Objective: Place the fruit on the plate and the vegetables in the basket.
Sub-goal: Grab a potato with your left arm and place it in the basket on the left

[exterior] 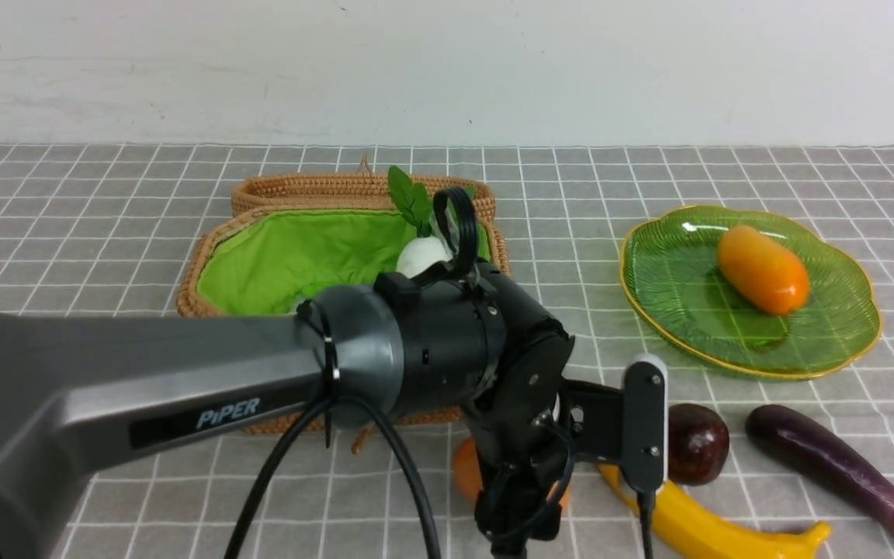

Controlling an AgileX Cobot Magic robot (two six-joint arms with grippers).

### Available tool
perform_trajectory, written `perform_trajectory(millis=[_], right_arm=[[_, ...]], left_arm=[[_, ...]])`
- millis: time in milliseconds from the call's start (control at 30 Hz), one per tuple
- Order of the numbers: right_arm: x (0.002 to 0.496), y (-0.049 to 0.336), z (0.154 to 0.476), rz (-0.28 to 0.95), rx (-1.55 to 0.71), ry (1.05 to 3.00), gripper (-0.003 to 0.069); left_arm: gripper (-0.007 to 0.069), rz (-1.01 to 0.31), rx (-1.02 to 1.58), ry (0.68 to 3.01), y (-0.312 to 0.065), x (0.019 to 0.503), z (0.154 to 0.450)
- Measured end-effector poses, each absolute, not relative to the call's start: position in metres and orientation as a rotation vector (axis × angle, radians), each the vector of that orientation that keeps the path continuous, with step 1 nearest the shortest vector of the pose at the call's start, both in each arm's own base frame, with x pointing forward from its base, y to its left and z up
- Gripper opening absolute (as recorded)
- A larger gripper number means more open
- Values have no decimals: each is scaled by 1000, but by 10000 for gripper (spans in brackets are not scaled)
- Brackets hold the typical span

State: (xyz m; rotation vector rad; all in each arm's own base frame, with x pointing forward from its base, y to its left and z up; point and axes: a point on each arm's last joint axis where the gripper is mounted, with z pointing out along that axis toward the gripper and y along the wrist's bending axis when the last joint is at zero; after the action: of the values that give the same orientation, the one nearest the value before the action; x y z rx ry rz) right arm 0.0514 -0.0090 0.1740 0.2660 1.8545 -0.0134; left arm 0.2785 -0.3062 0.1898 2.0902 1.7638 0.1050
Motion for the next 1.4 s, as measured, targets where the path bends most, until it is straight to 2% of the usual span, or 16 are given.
perform_trajectory(millis=[400, 733, 800, 933, 1000, 1100, 1167, 1267, 1333, 1400], right_arm=[[51, -9, 174, -13, 266, 1855, 240], [51, -9, 174, -13, 266, 1855, 240], [51, -9, 174, -13, 266, 1855, 240], [51, -9, 174, -13, 266, 1855, 240], [51, -9, 174, -13, 266, 1855, 240], [51, -9, 174, -13, 266, 1855, 240], [51, -9, 174, -13, 266, 1855, 240], [51, -9, 174, -13, 266, 1855, 240], [51, -9, 174, -13, 266, 1855, 240], [51, -9, 174, -13, 266, 1855, 240]], left_arm=[[563, 126, 2059, 1946, -290, 271, 201], [523, 106, 1971, 1891, -280, 262, 246], [470, 99, 1947, 1876, -276, 258, 260], [93, -24, 1796, 1864, -265, 253, 296], [11, -102, 1680, 1850, -255, 256, 319], [-13, -167, 1450, 1847, -221, 275, 354], [-13, -182, 1321, 1865, -200, 287, 365], [-13, -200, 1209, 1929, -175, 301, 367], [-5, -223, 1238, 1965, -172, 300, 363], [34, -263, 1309, 2003, -175, 293, 354]])
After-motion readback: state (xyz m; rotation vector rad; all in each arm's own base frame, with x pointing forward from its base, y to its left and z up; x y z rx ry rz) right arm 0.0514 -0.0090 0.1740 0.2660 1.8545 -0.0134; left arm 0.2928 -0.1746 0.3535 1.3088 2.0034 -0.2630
